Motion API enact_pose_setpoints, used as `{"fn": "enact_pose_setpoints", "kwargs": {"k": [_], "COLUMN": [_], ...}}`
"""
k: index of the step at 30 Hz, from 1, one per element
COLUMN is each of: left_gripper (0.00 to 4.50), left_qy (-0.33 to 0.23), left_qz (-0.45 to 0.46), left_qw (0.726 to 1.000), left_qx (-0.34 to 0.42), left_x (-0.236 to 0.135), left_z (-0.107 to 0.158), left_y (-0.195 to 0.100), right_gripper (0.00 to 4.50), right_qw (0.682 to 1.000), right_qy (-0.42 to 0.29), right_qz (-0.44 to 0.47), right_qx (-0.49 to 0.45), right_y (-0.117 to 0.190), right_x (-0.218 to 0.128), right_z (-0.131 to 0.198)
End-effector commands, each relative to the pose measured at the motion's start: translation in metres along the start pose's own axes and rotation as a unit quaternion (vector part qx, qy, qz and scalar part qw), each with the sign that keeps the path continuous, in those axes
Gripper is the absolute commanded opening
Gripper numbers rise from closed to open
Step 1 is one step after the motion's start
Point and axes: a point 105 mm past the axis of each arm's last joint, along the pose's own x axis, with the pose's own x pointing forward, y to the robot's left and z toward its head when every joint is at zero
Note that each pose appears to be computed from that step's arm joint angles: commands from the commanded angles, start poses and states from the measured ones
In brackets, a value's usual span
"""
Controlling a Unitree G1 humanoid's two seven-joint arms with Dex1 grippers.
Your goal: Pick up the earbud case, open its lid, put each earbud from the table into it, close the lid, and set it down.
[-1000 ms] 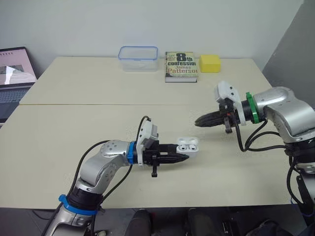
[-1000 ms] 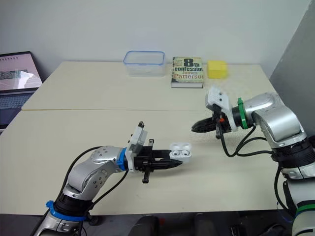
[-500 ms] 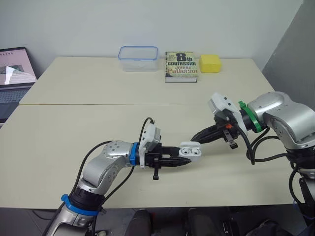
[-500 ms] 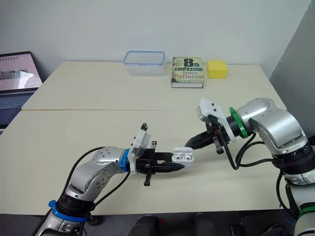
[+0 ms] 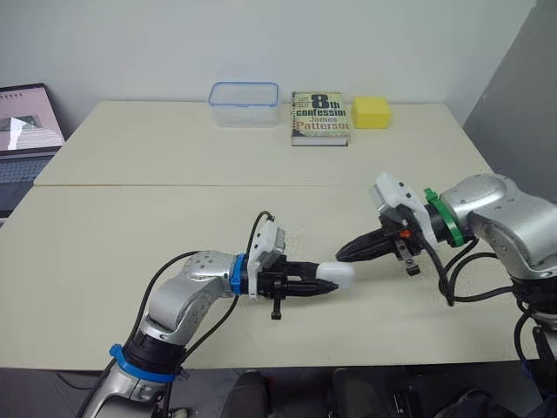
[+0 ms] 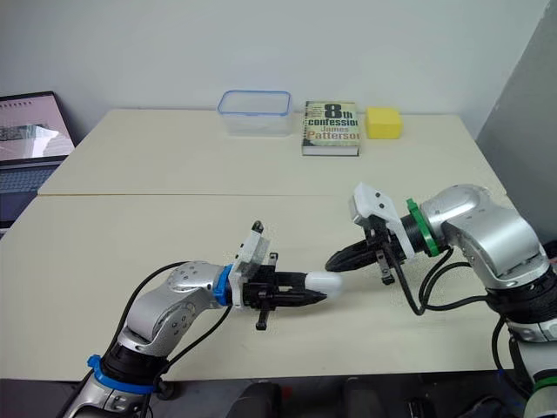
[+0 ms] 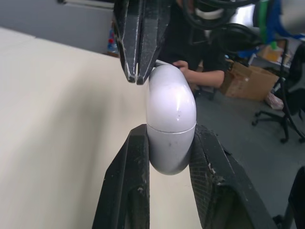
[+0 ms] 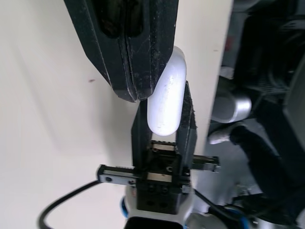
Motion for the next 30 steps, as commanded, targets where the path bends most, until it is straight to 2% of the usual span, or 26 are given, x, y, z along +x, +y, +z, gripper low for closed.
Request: {"fn": "enact_pose_setpoints", "kwargs": {"k": [1, 8, 14, 21, 24, 26, 27, 30], "left_gripper": [0.75, 0.75, 0.75, 2.97, 3.89, 4.44, 4.5, 4.5], "left_qy": [0.018, 0.085, 0.126, 0.149, 0.153, 0.165, 0.168, 0.183], "left_qz": [0.04, 0.134, 0.158, 0.176, 0.203, 0.228, 0.236, 0.255], "left_qw": [0.995, 0.958, 0.939, 0.94, 0.943, 0.947, 0.947, 0.949], "left_qx": [-0.092, -0.24, -0.278, -0.25, -0.212, -0.158, -0.137, -0.031], "left_x": [-0.009, -0.021, -0.034, -0.06, -0.079, -0.096, -0.102, -0.128], "left_z": [-0.004, -0.035, -0.054, -0.055, -0.052, -0.048, -0.046, -0.032], "left_y": [0.021, 0.06, 0.063, 0.052, 0.045, 0.042, 0.04, 0.032], "right_gripper": [0.0, 0.0, 0.0, 0.0, 0.0, 0.36, 0.54, 1.63], "right_qw": [0.995, 0.99, 0.99, 0.989, 0.989, 0.988, 0.988, 0.987], "right_qy": [0.004, 0.023, 0.026, 0.03, 0.027, 0.028, 0.028, 0.035], "right_qz": [-0.084, -0.137, -0.139, -0.145, -0.142, -0.133, -0.13, -0.119], "right_qx": [-0.046, -0.034, -0.02, -0.03, -0.045, -0.066, -0.072, -0.102], "right_y": [-0.017, -0.007, 0.004, 0.006, 0.008, 0.011, 0.013, 0.018], "right_x": [-0.021, -0.02, -0.016, -0.017, -0.018, -0.018, -0.019, -0.026], "right_z": [-0.002, -0.03, -0.036, -0.035, -0.03, -0.026, -0.025, -0.021]}}
